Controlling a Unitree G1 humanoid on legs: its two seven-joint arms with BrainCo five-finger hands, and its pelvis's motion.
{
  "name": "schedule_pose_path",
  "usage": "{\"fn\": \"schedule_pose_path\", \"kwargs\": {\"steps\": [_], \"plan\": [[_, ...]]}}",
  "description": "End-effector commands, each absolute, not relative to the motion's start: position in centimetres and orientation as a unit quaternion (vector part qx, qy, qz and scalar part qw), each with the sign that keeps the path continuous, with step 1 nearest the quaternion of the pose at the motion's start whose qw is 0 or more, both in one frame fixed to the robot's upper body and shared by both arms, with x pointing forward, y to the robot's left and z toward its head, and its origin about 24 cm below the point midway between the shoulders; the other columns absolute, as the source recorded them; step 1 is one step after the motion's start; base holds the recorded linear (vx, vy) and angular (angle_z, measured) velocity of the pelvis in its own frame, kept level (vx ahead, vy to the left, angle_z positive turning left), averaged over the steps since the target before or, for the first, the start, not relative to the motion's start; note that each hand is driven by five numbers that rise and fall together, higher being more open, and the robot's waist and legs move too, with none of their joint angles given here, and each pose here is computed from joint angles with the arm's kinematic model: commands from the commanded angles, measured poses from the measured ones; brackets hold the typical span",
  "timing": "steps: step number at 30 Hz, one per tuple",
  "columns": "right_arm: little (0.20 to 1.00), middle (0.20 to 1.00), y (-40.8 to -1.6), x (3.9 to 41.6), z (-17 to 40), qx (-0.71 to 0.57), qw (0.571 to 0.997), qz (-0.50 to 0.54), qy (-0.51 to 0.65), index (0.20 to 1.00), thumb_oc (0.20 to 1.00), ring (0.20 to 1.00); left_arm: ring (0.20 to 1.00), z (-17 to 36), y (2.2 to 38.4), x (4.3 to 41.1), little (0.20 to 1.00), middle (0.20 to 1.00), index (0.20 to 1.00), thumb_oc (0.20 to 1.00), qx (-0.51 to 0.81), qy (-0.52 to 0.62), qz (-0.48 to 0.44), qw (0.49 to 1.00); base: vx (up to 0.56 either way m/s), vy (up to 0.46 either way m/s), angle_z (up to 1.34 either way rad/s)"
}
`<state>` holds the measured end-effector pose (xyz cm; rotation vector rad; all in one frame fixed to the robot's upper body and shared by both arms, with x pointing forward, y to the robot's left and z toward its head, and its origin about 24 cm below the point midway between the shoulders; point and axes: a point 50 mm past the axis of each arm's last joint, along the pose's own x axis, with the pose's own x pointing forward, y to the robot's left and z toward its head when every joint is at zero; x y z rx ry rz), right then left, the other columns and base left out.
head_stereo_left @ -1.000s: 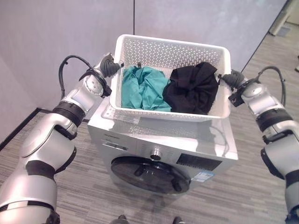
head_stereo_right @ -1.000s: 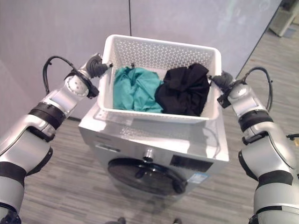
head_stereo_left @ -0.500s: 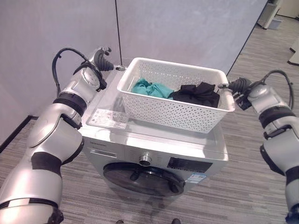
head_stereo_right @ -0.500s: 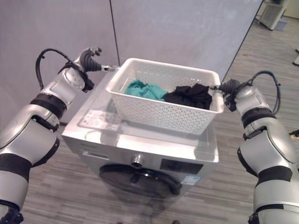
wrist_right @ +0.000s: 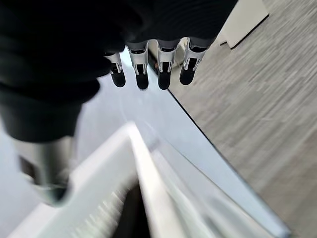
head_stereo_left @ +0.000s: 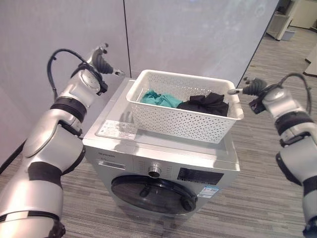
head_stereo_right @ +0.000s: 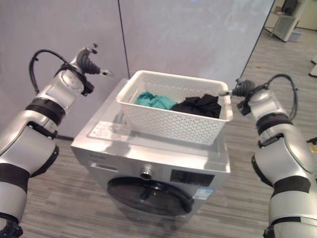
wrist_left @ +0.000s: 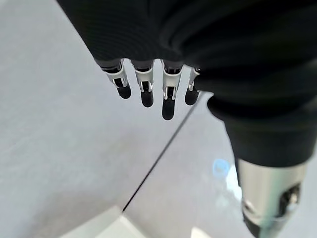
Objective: Grab the laundry basket,head to the washer,open it,put in the laundry and shut it.
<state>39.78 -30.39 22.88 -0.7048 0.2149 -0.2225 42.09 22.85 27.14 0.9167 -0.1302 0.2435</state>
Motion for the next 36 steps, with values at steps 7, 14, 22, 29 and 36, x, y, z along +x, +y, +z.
{"fn": "schedule_pose_path", "kwargs": {"steps": [7,14,22,29,36], "plan": [[1.000,1.000,-38.7,31.6,29.2,-0.349,0.904,-0.234,-0.074,1.000,1.000,1.000,1.000,33.7,30.7,34.1,1.000,1.000,1.000,1.000,0.365,-0.275,0.233,0.859,0.00,0.000,0.00],[1.000,1.000,-43.0,20.4,21.2,-0.344,0.881,-0.320,-0.057,1.000,1.000,1.000,1.000,24.4,41.5,21.7,1.000,1.000,1.000,1.000,0.411,-0.168,0.402,0.801,0.05,-0.014,-0.04],[1.000,1.000,-42.3,14.0,10.2,-0.272,0.895,-0.343,0.080,1.000,1.000,1.000,1.000,9.4,45.5,8.4,1.000,1.000,1.000,1.000,0.319,0.103,0.503,0.797,0.00,-0.035,-0.08],[1.000,1.000,-35.8,13.7,-2.9,-0.162,0.923,-0.194,0.289,1.000,1.000,1.000,1.000,-3.9,41.2,6.4,1.000,1.000,1.000,1.000,0.072,0.275,0.495,0.821,-0.04,-0.041,-0.01],[1.000,1.000,-28.4,11.3,-13.1,-0.222,0.816,0.039,0.533,1.000,1.000,1.000,1.000,-11.7,33.6,8.5,1.000,1.000,1.000,1.000,-0.010,0.425,0.371,0.826,-0.02,-0.054,0.09]]}}
